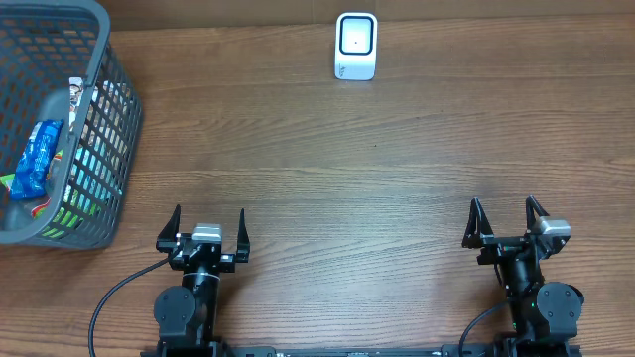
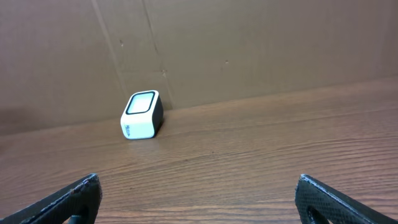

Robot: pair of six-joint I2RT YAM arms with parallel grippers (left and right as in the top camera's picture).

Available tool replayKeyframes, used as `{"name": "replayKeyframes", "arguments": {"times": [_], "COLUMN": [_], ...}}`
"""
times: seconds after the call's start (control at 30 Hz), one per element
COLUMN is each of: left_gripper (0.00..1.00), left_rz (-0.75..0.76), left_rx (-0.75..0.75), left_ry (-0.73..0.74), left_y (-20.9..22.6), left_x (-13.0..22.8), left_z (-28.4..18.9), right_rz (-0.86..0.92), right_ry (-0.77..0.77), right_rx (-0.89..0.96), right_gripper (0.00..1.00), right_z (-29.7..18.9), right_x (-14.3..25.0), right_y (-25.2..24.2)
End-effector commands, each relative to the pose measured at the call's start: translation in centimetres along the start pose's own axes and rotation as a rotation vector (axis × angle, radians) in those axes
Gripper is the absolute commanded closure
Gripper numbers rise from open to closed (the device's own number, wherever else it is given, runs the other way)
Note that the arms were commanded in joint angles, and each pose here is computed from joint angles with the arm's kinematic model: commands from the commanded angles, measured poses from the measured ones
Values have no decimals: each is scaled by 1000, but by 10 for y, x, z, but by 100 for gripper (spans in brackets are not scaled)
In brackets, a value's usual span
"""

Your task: Scan the item barcode

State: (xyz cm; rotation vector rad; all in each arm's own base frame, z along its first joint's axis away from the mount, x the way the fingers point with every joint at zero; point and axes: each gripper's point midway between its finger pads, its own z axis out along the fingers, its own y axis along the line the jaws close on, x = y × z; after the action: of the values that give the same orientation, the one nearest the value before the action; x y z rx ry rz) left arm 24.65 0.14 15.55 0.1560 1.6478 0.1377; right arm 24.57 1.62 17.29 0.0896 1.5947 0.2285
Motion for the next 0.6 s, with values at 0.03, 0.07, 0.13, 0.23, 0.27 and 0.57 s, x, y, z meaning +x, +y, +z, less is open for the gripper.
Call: {"name": "replayKeyframes", "arguments": {"times": [0.03,0.07,0.13,0.23,0.27,0.57], "left_gripper": [0,0,0,0,0,0], "left_rz": [11,11,11,11,11,11], "left_rx": [3,3,3,3,3,3], "left_ry": [-8,-8,-8,-8,-8,-8], "left_y": [0,0,0,0,0,0], "left_x": [-1,-1,-1,-1,-1,-1], "left_z": [0,0,0,0,0,0], "right_rz": [2,2,2,2,2,0], "right_ry": [-3,-3,-3,-3,-3,-29], "right_rx": [3,3,3,3,3,-2], "right_gripper": [0,0,0,0,0,0], "right_z": [0,0,0,0,0,0], "right_x": [2,2,2,2,2,-4], "right_y": [-1,-1,-1,-1,-1,1]}}
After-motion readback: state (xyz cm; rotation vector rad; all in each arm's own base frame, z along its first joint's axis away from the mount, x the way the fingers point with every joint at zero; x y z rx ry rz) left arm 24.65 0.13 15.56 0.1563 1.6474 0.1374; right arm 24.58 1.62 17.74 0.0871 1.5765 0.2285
